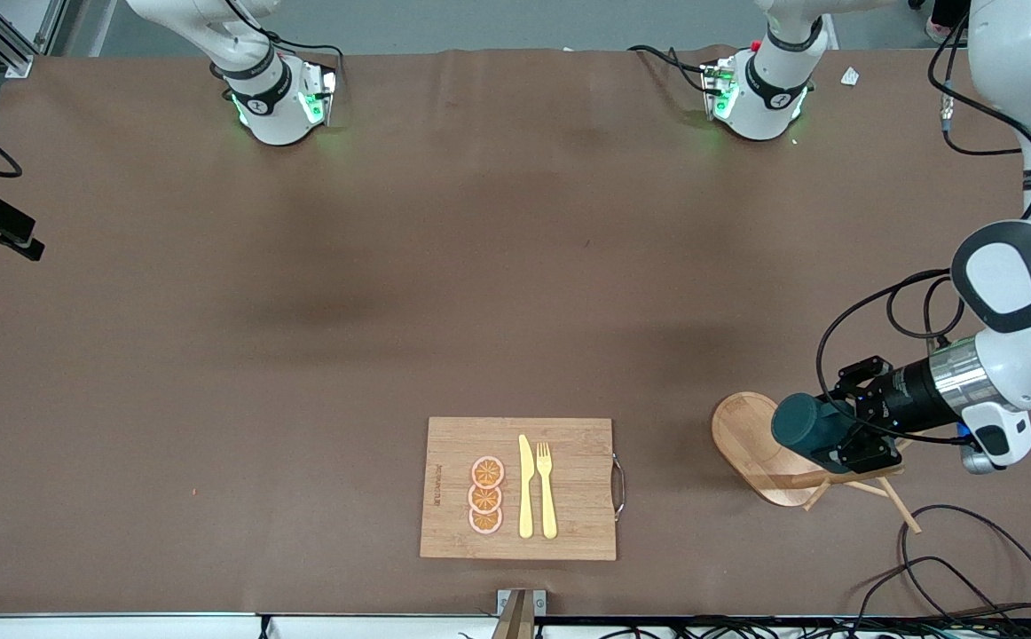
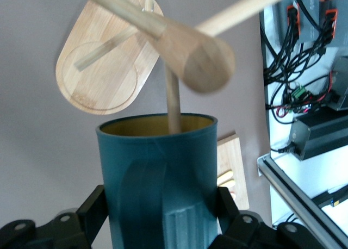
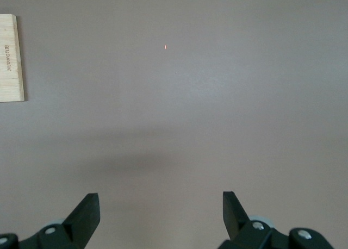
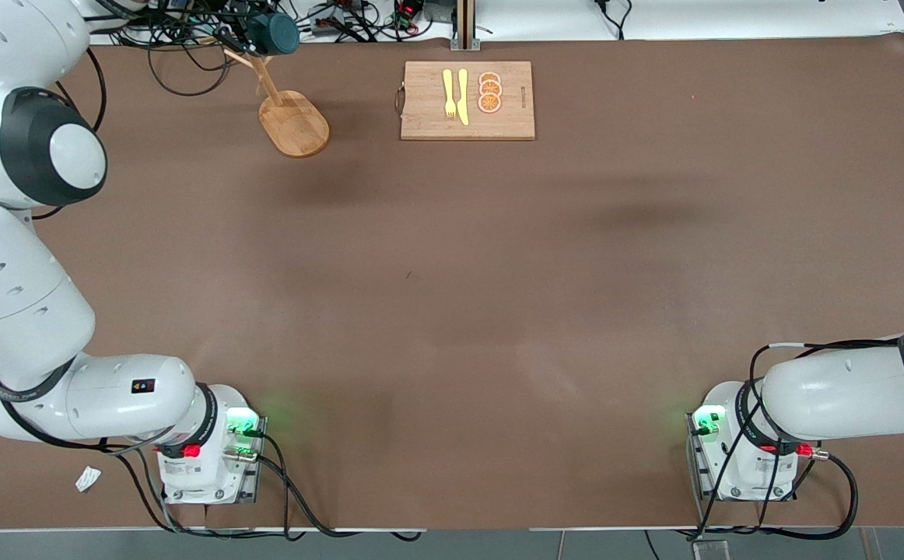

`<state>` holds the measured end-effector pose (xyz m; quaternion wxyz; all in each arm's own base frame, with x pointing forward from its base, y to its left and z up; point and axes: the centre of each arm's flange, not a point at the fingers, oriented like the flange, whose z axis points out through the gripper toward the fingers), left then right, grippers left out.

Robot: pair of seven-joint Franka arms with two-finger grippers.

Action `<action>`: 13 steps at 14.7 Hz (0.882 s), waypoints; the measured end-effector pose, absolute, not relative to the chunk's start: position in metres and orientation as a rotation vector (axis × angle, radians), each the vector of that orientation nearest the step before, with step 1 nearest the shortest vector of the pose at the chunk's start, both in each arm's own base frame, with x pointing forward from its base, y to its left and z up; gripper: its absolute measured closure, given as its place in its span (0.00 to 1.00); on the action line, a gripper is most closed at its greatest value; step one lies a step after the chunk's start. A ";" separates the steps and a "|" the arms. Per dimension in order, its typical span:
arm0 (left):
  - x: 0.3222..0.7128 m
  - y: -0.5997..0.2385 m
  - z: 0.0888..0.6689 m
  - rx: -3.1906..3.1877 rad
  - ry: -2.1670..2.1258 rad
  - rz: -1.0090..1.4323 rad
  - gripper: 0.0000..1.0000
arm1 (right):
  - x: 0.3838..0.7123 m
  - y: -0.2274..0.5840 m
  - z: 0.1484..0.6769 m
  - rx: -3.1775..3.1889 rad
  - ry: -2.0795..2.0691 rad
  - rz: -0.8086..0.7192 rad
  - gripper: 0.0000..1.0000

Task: Transfer cup from left to right arm and place
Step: 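Grasp the teal mug with the left gripper and lift it off the stand, then carry the teal mug with the left gripper toward the table middle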

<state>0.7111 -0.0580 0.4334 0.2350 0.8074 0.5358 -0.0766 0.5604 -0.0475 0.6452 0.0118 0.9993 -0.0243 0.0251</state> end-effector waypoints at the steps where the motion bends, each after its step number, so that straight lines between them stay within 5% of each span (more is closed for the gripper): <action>1: 0.708 -0.060 0.440 2.240 1.460 -0.206 0.15 | 0.560 -0.048 0.645 3.116 -0.076 0.078 0.00; 13: 0.665 -0.198 0.483 2.652 1.212 0.000 0.15 | 0.560 -0.048 0.645 3.116 -0.077 0.079 0.00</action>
